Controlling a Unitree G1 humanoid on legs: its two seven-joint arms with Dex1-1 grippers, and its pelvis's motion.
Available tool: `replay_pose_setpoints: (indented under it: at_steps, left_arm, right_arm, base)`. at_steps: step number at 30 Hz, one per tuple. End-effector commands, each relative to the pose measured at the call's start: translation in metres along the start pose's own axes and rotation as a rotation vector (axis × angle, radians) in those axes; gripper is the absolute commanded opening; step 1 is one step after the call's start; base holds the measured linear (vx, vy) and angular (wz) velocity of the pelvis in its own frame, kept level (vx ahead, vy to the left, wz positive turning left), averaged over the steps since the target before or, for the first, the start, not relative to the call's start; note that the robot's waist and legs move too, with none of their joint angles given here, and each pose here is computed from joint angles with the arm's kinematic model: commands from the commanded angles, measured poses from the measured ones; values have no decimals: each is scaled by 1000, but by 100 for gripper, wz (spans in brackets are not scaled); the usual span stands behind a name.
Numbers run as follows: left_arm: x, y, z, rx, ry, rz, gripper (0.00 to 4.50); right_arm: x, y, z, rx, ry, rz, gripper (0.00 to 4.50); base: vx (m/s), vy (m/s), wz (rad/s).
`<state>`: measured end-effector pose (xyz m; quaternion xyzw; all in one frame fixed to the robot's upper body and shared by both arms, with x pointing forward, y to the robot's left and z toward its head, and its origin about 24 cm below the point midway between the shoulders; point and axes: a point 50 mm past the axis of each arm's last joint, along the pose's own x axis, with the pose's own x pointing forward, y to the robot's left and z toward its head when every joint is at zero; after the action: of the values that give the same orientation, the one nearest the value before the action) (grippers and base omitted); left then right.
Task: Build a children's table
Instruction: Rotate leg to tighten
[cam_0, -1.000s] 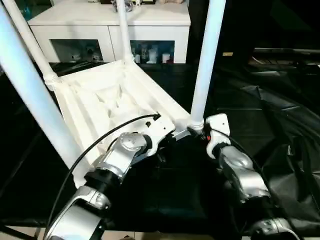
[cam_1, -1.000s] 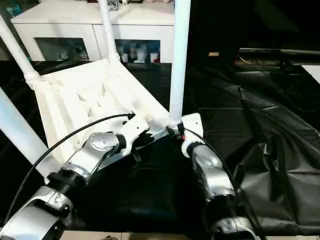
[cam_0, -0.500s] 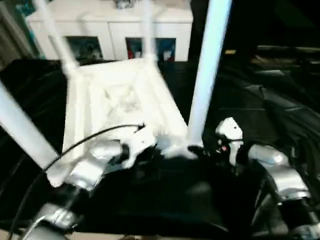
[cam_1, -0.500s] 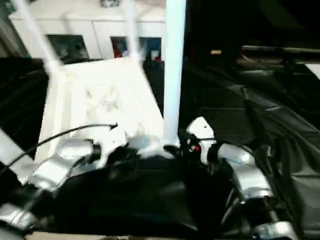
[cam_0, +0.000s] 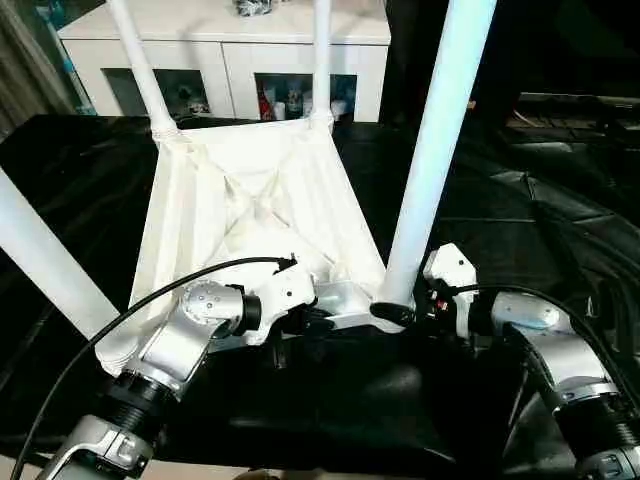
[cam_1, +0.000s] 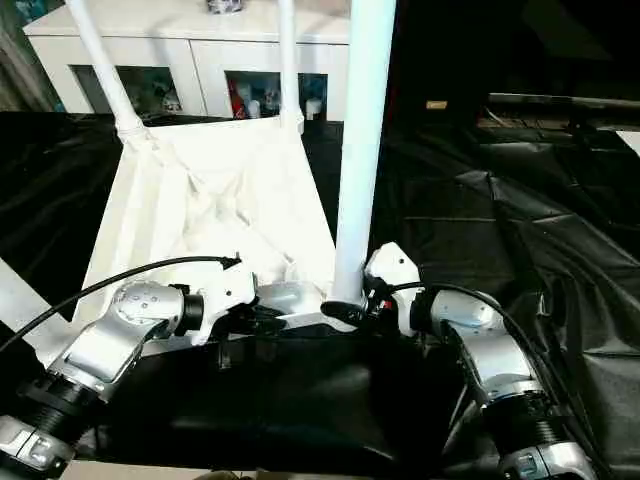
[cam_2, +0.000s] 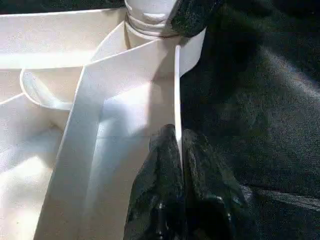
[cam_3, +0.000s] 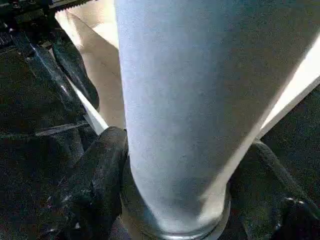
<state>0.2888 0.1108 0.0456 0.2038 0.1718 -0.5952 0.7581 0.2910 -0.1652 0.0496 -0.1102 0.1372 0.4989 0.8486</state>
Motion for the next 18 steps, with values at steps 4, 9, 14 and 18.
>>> replay_pose_setpoints:
  at_steps: [4,9,14,18]
  left_arm:
    - [6,-9,-2,-16,-9,-35,0]
    - [5,-9,-3,-19,-4,-32,0]
    - [13,0,-5,-56,25,63,0]
    - [27,12,-1,-88,43,177,0]
  right_arm:
    - [1,4,-2,-19,25,42,256]
    - [2,7,-5,-22,32,42,256]
    - [12,-2,-16,99,20,-197,256]
    - [26,0,-21,236,3,-360,250]
  base:
    - [0,0,0]
    - [0,0,0]
    - [0,0,0]
    - [0,0,0]
